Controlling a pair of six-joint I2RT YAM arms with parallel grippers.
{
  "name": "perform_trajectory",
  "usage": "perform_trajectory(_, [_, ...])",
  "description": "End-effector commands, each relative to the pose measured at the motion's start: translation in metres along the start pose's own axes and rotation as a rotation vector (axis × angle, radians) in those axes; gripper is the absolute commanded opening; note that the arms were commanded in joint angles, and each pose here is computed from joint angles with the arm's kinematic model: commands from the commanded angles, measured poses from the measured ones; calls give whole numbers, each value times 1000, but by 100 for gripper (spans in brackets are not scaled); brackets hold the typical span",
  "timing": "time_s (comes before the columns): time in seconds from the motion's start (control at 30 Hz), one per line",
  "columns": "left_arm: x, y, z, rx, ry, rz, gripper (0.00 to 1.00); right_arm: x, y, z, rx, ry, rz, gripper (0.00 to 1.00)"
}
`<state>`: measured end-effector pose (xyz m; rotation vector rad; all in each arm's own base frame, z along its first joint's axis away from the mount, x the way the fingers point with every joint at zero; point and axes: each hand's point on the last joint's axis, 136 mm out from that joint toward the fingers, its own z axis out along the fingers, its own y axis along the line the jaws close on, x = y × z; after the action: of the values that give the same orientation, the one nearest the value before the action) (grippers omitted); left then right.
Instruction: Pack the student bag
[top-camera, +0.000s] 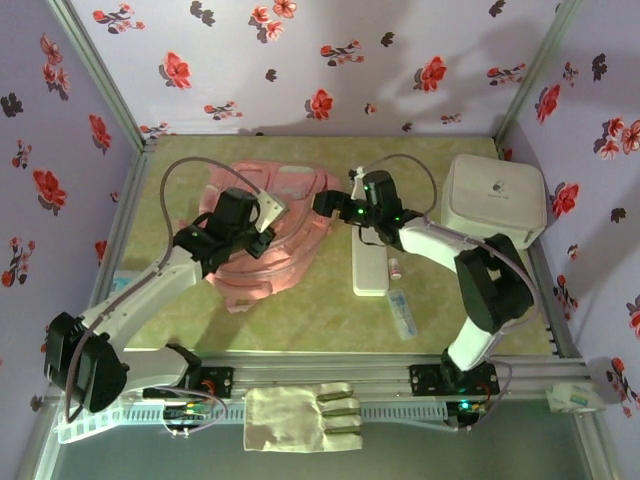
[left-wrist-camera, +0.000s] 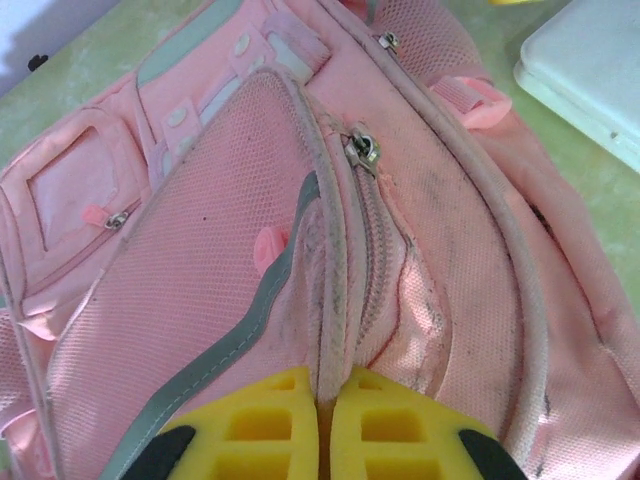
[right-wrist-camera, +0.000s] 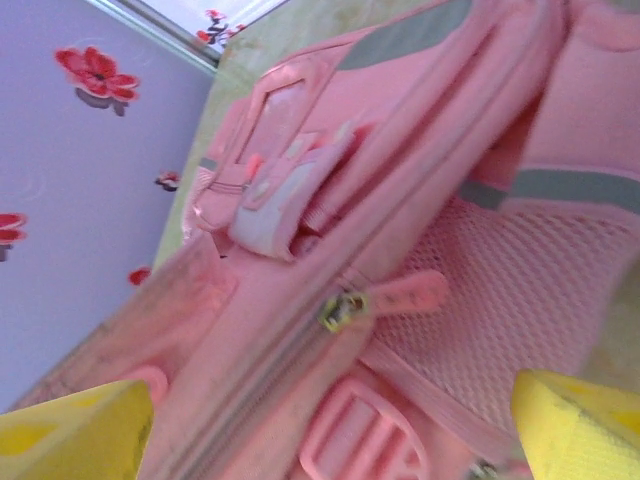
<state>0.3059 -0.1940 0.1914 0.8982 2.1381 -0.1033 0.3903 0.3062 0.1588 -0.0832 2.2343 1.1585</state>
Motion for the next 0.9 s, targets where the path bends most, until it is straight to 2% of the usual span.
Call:
perform_trajectory(0.0, [-51, 9, -21, -14, -226, -85, 0, -22, 28, 10, -136, -15, 7, 92])
perform_trajectory(0.27, [-49, 7, -22, -4, -247, -101, 0, -31, 2, 34, -60, -36, 11, 91])
perform_trajectory(0.5, [-46, 3, -18, 10, -244, -103, 0, -18, -2, 51, -101, 62, 49, 91])
perform_trajectory(0.73, [-43, 0, -13, 22, -227, -96, 0, -6, 23, 30, -212, 97, 36, 89])
perform_trajectory(0.87, [-40, 0, -12, 25, -213, -92, 0, -1, 25, 16, -196, 102, 21, 84])
